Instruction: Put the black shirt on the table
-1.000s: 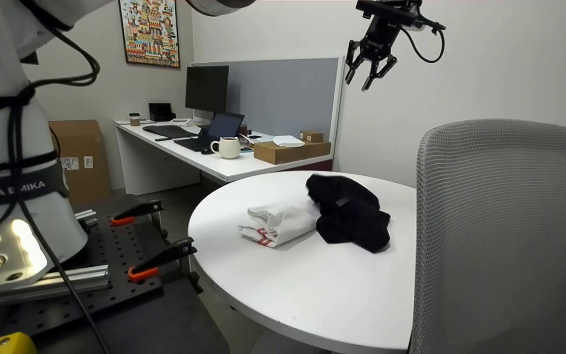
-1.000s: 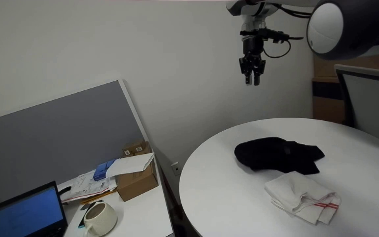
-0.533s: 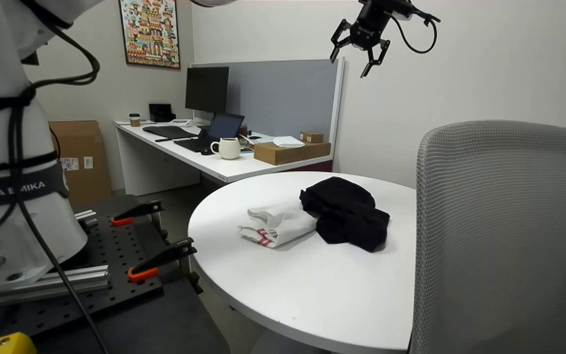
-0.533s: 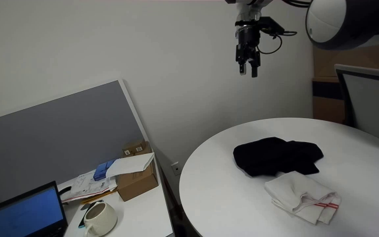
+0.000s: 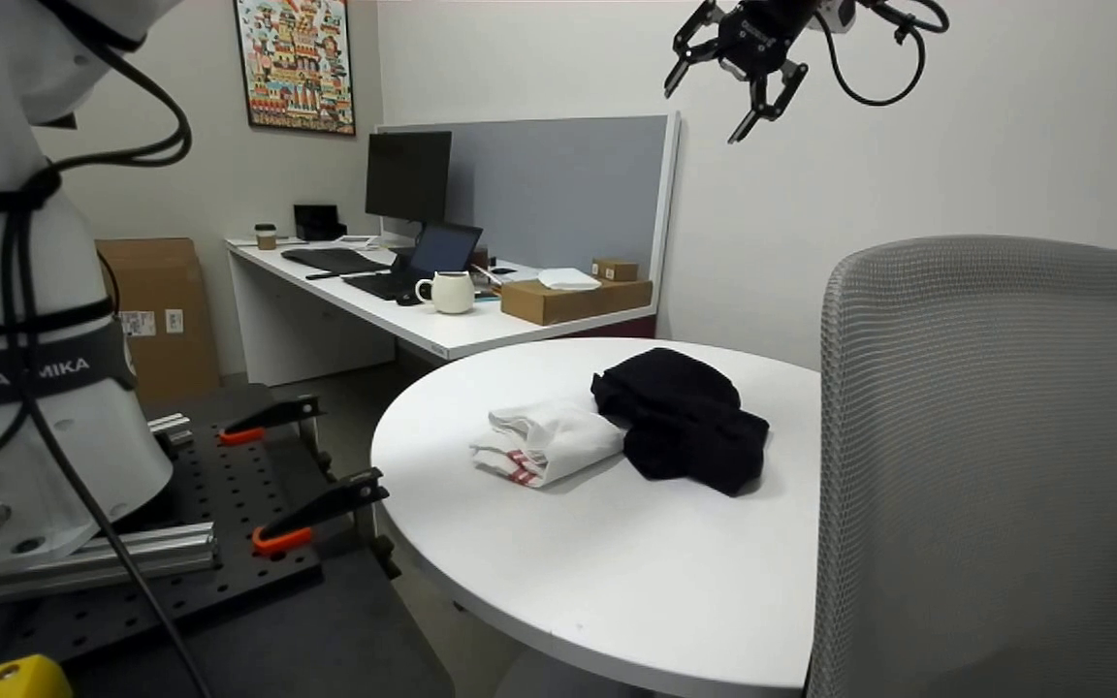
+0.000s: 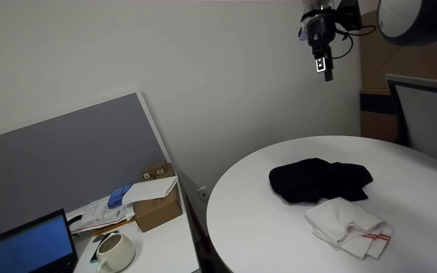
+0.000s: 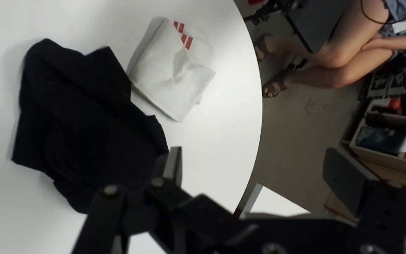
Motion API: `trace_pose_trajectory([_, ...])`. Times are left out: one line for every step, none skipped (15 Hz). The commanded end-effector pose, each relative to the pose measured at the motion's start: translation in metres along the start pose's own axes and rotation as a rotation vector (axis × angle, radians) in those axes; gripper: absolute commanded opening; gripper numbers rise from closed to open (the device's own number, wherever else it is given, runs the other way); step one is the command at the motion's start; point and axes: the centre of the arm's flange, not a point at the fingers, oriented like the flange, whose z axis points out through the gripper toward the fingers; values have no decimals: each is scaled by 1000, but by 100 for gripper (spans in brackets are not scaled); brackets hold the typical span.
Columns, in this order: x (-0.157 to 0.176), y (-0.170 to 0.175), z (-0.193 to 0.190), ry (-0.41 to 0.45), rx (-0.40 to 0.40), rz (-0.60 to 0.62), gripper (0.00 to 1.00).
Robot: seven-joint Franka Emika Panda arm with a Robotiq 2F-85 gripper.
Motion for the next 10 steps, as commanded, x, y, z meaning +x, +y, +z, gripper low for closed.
trace_pose_trajectory([-26, -34, 26, -83, -9, -52, 100])
trace_pose_trajectory([-5, -4, 0, -34, 4, -21, 100])
trace_pose_trajectory([-5, -7, -1, -44, 5, -28, 100])
trace_pose_trajectory([-4, -9, -2, -47, 4, -32, 100])
trace_pose_trajectory([-3, -11, -2, -49, 3, -34, 100])
trace_pose_trajectory([-3, -11, -2, -50, 3, -35, 100])
trace_pose_trajectory([-3, -11, -2, -50, 3, -35, 100])
trace_pose_trajectory([-3, -11, -2, -51, 4, -35, 100])
trace_pose_trajectory([-3, -11, -2, -51, 3, -34, 100])
trace_pose_trajectory([-3, -10, -2, -51, 3, -34, 100])
